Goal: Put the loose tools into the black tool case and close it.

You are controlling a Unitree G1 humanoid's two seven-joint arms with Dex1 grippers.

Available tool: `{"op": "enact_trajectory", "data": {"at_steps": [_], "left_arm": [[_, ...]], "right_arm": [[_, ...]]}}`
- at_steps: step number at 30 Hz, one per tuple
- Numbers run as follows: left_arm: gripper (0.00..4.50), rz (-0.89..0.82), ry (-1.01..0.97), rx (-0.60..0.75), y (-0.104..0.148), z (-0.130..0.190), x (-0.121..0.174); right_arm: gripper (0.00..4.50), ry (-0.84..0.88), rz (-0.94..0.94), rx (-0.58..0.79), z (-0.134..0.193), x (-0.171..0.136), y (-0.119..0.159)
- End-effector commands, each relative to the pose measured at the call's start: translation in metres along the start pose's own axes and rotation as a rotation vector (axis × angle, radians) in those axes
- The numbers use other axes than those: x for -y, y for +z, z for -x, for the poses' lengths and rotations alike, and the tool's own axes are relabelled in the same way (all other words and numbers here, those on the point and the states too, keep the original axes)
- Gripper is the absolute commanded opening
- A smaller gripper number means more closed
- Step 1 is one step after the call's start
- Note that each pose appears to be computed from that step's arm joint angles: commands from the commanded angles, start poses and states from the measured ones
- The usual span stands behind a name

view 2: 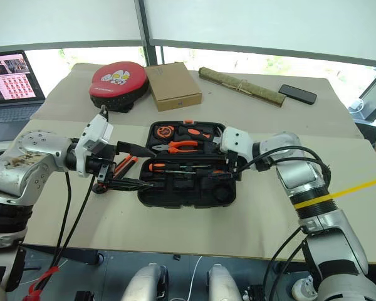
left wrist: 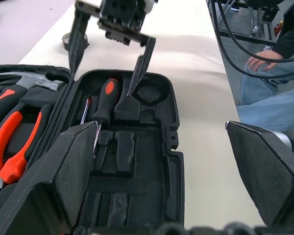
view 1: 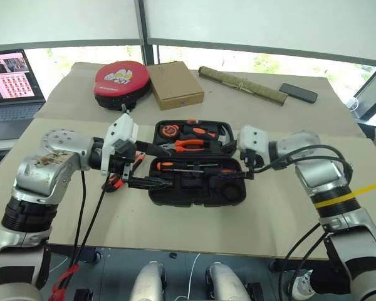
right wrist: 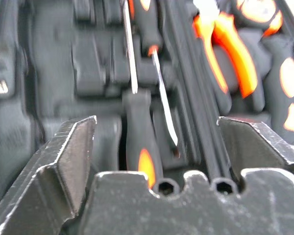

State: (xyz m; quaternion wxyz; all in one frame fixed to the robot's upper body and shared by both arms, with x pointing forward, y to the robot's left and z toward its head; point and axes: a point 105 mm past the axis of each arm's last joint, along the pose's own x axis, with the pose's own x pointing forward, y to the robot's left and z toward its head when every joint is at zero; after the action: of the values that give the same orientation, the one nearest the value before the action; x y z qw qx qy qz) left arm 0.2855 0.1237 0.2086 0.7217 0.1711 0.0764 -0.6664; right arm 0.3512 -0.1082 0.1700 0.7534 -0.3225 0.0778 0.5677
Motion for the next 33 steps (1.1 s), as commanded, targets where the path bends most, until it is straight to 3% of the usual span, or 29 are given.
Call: {"op": "enact_trajectory", "data": {"at_steps": [1, 9, 17, 23, 28, 32, 33], "left_arm": [[4.5, -0.056, 0.0, 0.008, 0.009, -0.001, -0.003], [4.5, -0.061, -0.005, 0.002, 0.008, -0.001, -0.005], [4.5, -0.062, -0.001, -0.002, 0.007, -0.001, -0.004], [4.5, -0.06, 0.002, -0.005, 0.005, -0.001, -0.004], [4.5, -0.053, 0.041, -0.014, 0.0, 0.002, -0.006], [4.5, 0.029, 0.177, -0.015, -0.01, 0.02, -0.01], [4.5, 0.058, 0.222, -0.019, -0.016, 0.026, -0.009]], "right_arm": [[2.78, -0.029, 0.002, 0.035, -0.002, 0.002, 0.009], [0.08, -0.02, -0.029, 0.003, -0.023, -0.005, -0.004], [0.03, 0.05, -0.005, -0.172, -0.039, -0.023, -0.033], [0.03, 0.107, 0.06, -0.202, -0.046, -0.038, -0.033], [0.03, -0.044, 0.061, -0.068, -0.036, -0.012, 0.001], [0.03, -0.13, -0.059, 0.144, -0.003, -0.003, 0.04], [0.31, -0.126, -0.101, 0.19, 0.008, -0.007, 0.047]]}}
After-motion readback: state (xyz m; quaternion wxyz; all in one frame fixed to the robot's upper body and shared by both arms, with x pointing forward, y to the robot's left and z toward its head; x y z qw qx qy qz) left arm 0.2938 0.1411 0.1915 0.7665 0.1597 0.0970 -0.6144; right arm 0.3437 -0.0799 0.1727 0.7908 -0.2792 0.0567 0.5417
